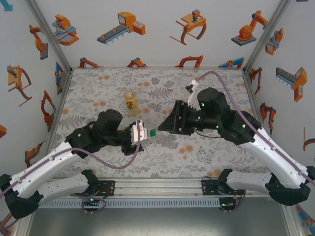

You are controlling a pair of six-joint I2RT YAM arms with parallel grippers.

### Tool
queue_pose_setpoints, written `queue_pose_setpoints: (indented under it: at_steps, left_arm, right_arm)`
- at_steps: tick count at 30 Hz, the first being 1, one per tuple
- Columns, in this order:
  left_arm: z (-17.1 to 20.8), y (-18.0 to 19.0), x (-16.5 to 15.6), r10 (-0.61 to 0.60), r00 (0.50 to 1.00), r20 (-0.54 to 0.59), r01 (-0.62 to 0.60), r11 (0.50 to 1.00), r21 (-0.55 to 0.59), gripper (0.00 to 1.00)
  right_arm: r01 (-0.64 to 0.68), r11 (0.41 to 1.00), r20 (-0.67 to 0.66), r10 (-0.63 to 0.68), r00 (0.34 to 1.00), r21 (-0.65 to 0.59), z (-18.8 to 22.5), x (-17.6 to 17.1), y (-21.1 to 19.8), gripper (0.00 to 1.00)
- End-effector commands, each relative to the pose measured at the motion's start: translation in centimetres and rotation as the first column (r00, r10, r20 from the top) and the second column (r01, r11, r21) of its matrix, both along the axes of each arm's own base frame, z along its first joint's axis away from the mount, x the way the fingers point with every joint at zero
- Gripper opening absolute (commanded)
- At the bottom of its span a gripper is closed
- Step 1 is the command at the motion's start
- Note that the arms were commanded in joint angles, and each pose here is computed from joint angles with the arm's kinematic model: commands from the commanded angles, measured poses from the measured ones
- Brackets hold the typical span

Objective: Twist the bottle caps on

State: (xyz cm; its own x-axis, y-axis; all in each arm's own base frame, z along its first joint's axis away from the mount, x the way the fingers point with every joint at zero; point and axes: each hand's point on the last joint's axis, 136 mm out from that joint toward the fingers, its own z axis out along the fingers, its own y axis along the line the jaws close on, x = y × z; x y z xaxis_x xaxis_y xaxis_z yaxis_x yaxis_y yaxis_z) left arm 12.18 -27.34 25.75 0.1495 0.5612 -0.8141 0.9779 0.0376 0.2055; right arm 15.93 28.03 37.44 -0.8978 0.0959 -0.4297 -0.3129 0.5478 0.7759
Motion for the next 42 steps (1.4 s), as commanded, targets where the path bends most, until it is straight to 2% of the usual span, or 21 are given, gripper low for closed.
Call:
queue_pose_setpoints:
  at_steps: [1,6,8,10,13,15,17,19,22,26,31,42]
  left_arm:
    - [1.2,-0.2,-0.5,-0.023,1.0,0.015,0.023,0.999,-0.041,0.0]
    - [1.3,-0.2,-0.5,-0.023,1.0,0.016,0.024,0.999,-0.044,0.0]
    - [1.2,-0.2,-0.6,-0.024,1.0,0.013,0.024,0.999,-0.041,0.0]
    - [1.2,-0.1,-0.6,-0.022,1.0,0.014,0.022,0.999,-0.041,0.0]
    - [1.2,-0.1,-0.6,-0.022,1.0,0.014,0.023,0.999,-0.04,0.0]
    - [1.2,0.0,-0.7,-0.025,1.0,0.017,0.025,0.999,-0.039,0.0]
    - [1.3,0.1,-0.7,-0.027,0.999,0.021,0.028,0.999,-0.039,0.0]
    - [1.4,0.1,-0.8,-0.031,0.999,0.026,0.032,0.999,-0.043,0.0]
    - [1.6,0.1,-1.1,-0.047,0.998,0.029,0.048,0.998,-0.048,0.0]
    - [1.8,0.0,-1.2,-0.057,0.998,0.03,0.059,0.997,-0.053,0.0]
    - [2.1,-0.1,-1.5,-0.075,0.997,0.031,0.077,0.995,-0.064,0.0]
    - [2.3,-0.1,-1.6,-0.076,0.997,0.026,0.077,0.995,-0.065,0.0]
  right_arm:
    - [-0.079,0.996,0.231,0.088,0.969,-0.045,2.1,0.3,-0.4,0.55]
    - [-0.186,0.976,0.502,0.218,0.837,-0.114,3.9,-0.4,-0.7,0.62]
    - [-0.26,0.953,0.615,0.299,0.73,-0.155,4.9,-1.3,-0.5,0.64]
    - [-0.279,0.939,0.679,0.339,0.651,-0.201,5.4,-1.5,-0.4,0.64]
    - [-0.387,0.875,0.769,0.454,0.45,-0.29,5.7,-3.3,0.0,0.62]
    - [-0.419,0.848,0.799,0.482,0.359,-0.323,6.0,-4.1,0.1,0.61]
    - [-0.481,0.786,0.821,0.532,0.207,-0.388,6.0,-5.8,0.1,0.61]
    - [-0.511,0.739,0.821,0.561,0.104,-0.44,5.9,-6.9,-0.1,0.61]
    - [-0.508,0.695,0.802,0.597,0.013,-0.51,5.8,-7.2,-0.3,0.61]
    - [-0.529,0.6,0.756,0.641,-0.131,-0.6,4.9,-8.2,-0.4,0.6]
    - [-0.539,0.575,0.747,0.644,-0.167,-0.616,4.9,-8.0,0.3,0.61]
    - [-0.585,0.549,0.745,0.65,-0.151,-0.597,3.9,-7.6,1.7,0.53]
